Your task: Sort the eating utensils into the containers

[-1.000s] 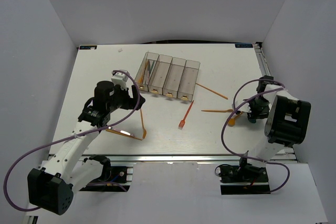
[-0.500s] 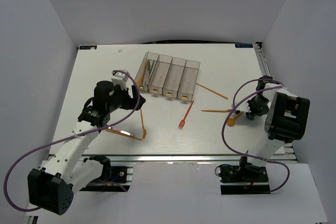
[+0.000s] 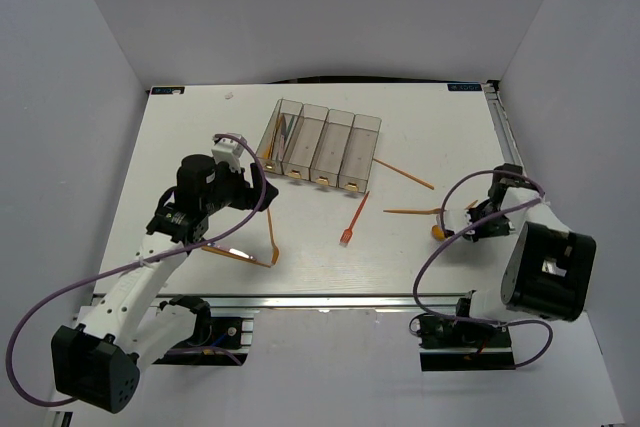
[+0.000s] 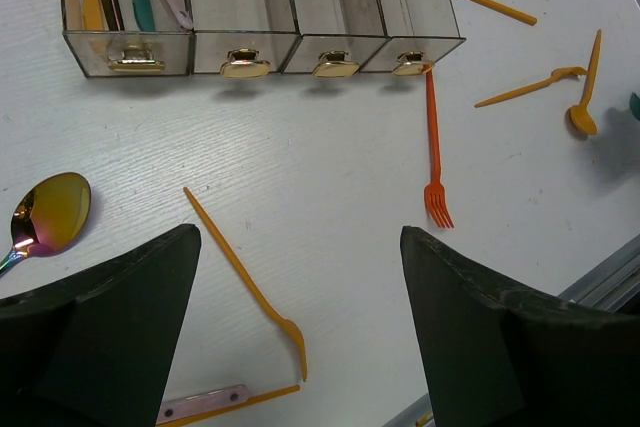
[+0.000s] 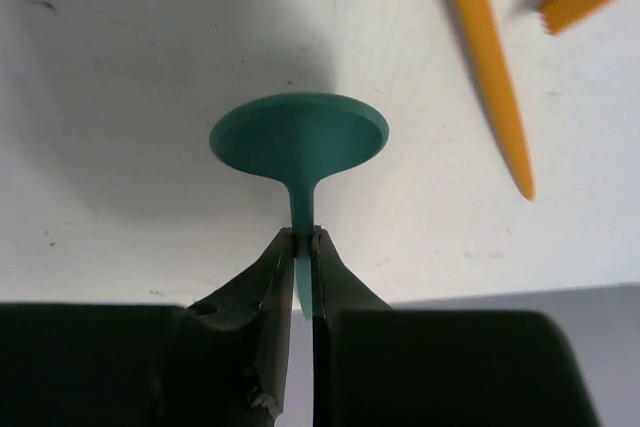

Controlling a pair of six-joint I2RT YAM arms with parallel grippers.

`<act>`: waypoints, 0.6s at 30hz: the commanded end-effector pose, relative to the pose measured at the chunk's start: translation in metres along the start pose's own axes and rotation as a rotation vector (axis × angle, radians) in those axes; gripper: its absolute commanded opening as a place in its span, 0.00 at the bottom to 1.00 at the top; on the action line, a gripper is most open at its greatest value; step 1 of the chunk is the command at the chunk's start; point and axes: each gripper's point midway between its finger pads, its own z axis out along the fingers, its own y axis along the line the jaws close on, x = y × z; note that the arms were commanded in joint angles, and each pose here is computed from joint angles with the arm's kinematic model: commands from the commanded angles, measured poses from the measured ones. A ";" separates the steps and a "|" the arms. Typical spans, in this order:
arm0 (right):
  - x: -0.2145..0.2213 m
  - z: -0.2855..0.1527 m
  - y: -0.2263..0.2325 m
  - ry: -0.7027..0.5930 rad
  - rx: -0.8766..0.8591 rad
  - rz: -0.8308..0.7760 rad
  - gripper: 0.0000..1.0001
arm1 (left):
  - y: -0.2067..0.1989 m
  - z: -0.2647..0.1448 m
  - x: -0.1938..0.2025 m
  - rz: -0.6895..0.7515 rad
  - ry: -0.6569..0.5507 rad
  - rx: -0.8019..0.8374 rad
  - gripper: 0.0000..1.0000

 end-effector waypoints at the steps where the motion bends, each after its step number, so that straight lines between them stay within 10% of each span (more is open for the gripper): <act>1: -0.017 -0.026 -0.007 -0.052 0.084 -0.101 0.00 | -0.008 -0.006 -0.010 0.014 -0.041 0.036 0.92; 7: -0.059 -0.087 -0.024 -0.240 0.202 -0.010 0.00 | -0.011 -0.008 -0.013 0.012 -0.052 0.046 0.92; 18: -0.291 -0.188 -0.124 -0.853 0.224 0.367 0.00 | -0.006 -0.014 -0.019 0.019 -0.088 0.008 0.92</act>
